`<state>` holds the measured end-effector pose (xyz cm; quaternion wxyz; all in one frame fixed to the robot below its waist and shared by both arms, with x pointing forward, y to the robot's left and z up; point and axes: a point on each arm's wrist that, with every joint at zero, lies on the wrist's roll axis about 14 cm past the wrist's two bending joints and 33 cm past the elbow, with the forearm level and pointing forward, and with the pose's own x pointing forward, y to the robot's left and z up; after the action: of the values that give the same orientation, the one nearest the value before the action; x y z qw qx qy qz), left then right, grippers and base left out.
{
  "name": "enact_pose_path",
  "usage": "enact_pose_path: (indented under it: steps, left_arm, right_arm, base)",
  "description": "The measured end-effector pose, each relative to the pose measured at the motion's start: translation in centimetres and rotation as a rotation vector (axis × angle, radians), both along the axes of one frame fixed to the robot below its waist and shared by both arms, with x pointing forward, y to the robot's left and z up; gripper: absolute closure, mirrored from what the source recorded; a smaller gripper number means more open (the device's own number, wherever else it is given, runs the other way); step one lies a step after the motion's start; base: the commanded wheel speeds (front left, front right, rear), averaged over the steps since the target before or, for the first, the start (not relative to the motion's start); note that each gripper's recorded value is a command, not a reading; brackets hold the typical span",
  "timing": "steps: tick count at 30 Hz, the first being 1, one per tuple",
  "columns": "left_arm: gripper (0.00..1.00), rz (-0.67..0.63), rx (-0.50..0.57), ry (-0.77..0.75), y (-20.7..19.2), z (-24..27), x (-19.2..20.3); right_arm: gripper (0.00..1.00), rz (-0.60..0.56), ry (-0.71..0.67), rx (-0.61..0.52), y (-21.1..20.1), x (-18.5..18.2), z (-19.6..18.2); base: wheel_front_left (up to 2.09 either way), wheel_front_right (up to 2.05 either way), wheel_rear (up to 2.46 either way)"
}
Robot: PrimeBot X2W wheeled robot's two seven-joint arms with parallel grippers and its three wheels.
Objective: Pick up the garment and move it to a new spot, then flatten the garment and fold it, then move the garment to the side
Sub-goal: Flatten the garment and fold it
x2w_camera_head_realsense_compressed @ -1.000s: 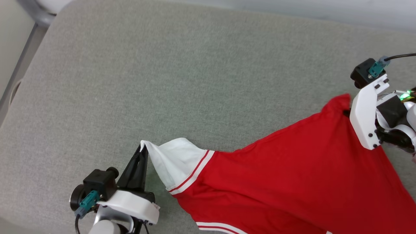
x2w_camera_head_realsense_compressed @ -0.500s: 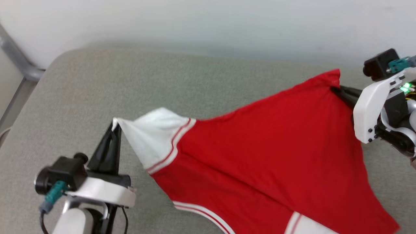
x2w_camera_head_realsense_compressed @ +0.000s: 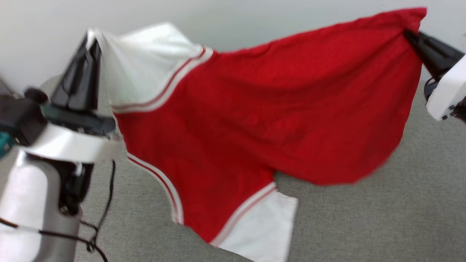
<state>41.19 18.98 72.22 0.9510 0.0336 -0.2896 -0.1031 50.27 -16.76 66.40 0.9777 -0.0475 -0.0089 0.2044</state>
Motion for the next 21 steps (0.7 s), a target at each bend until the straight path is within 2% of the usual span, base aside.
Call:
enact_pose_path:
  steps: [8,9,15,21]
  left_arm:
    - [1.0,-0.059,0.083,-0.155,-2.0,7.0,1.4]
    - [1.0,-0.088,0.095,-0.194,-2.9,9.3,2.6]
    - [1.0,-0.114,0.101,-0.203,-3.6,11.1,5.9]
    - [1.0,-0.141,0.096,-0.229,-4.7,12.8,10.0]
  right_arm:
    - [1.0,-0.02,-0.12,0.04,-0.4,0.6,3.9]
    - [1.0,-0.03,-0.181,0.056,-0.5,1.4,6.1]
    - [1.0,-0.045,-0.239,0.059,-0.5,3.4,8.2]
    - [1.0,-0.066,-0.277,0.087,-0.7,7.0,9.6]
  base:
    - [0.0,0.0,0.0]
    - [0.0,0.0,0.0]
    - [0.0,0.0,0.0]
    - [0.0,0.0,0.0]
